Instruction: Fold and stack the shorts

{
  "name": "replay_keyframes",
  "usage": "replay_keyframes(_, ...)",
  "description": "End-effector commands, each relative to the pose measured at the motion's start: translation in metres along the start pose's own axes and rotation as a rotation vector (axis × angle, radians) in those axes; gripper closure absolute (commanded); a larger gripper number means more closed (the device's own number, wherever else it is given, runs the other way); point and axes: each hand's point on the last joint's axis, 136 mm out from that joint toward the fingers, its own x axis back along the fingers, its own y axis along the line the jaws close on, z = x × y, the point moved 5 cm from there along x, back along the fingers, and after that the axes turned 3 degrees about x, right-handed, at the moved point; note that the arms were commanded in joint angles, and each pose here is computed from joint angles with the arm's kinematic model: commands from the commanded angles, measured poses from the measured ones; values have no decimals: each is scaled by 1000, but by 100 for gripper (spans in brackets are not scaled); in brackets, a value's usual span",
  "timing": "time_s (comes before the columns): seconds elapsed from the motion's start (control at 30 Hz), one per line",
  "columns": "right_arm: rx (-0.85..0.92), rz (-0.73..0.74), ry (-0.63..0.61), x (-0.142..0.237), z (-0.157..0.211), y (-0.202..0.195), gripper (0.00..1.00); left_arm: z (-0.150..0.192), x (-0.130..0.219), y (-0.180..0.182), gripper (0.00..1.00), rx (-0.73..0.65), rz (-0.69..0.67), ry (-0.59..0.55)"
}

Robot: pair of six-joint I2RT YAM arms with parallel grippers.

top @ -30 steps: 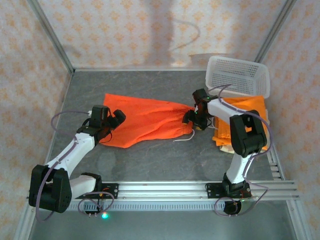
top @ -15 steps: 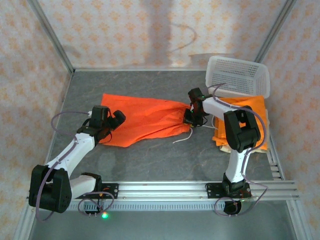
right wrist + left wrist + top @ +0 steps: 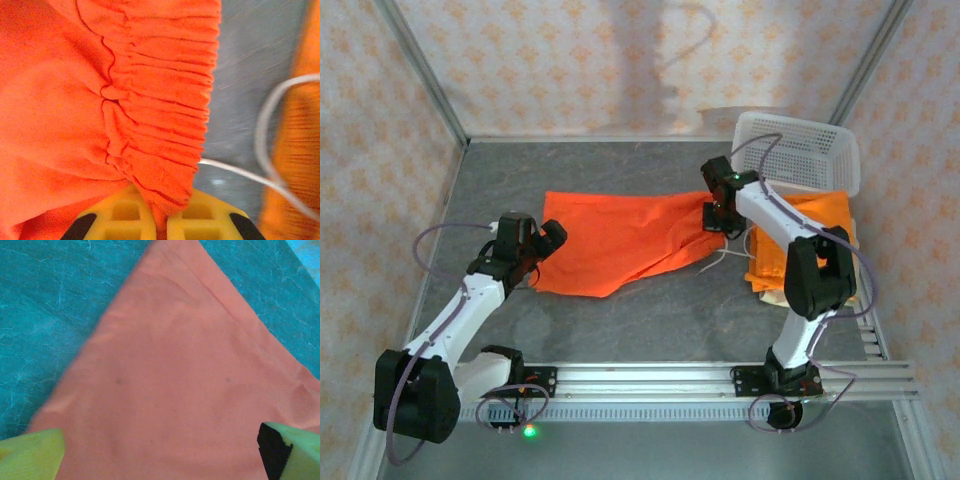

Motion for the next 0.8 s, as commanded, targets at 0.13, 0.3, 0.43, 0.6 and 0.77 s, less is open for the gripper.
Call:
replay_keyframes(0.13,170,410,-74,82,-15,-58,100,0,3,3,0,-29,-25,-19)
replay_keyframes(0.3,218,563,-128,118,-30,-60,100,1,3,5,0,-30,-29,-18)
replay_keyframes(0.43,291,610,-172,129,-35,-31,100,1,3,5,0,-29,-28,-17)
replay_keyframes(0.6,352,568,-176,117,-32,33,100,2,2,6,0,-26,-32,-16)
replay_keyframes(0.77,403,292,-130,85,-11,133,99,3,1,7,0,-14,-28,-16)
